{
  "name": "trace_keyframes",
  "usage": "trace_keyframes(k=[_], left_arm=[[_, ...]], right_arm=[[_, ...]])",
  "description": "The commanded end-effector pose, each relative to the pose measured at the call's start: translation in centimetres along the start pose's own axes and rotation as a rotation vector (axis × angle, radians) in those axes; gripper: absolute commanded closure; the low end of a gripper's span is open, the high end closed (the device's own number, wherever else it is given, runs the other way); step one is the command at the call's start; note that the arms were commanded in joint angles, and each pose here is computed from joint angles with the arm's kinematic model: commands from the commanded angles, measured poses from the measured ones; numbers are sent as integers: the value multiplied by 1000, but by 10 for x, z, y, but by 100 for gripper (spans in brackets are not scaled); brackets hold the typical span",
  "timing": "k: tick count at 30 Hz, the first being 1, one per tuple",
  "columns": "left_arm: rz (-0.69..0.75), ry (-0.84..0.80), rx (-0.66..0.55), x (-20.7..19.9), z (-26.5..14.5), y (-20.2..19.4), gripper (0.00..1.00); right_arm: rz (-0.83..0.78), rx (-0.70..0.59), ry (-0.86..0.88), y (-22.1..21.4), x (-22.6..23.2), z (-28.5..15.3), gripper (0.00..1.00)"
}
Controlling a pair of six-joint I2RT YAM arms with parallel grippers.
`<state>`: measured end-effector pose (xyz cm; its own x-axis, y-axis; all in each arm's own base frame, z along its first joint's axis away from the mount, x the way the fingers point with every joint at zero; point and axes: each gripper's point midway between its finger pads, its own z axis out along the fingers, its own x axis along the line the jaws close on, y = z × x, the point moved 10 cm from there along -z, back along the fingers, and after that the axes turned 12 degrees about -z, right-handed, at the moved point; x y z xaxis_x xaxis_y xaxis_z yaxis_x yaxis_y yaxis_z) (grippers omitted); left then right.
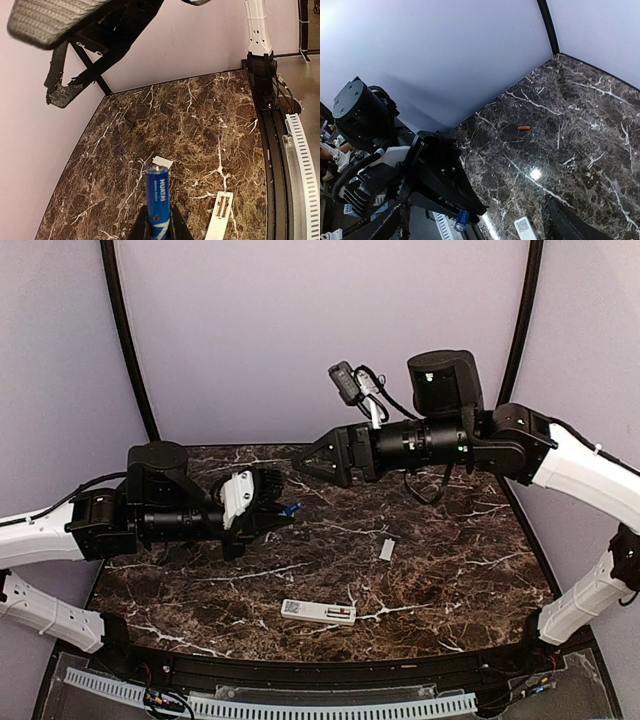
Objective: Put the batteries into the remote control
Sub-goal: Pass from the left arm to the right
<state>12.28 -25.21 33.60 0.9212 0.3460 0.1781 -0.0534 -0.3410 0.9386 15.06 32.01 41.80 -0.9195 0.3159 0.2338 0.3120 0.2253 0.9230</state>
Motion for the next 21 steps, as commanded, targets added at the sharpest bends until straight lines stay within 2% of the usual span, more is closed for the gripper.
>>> trace_keyframes(k=[1, 4, 6, 12, 21], left_arm=[[89, -13, 68, -2, 7, -3, 100], [95, -12, 75, -2, 15, -4, 100], [97, -4, 87, -2, 19, -5, 100], [99, -5, 93, -3, 22, -7, 100], [107, -9, 99, -4, 21, -7, 100]], right_arm=[[91, 191, 43, -16, -1, 2, 17], [139, 250, 70, -28, -1, 8, 23], [162, 276, 83, -37, -2, 10, 34], [199, 233, 103, -49, -4, 17, 51], [209, 200, 150, -55, -6, 30, 67]])
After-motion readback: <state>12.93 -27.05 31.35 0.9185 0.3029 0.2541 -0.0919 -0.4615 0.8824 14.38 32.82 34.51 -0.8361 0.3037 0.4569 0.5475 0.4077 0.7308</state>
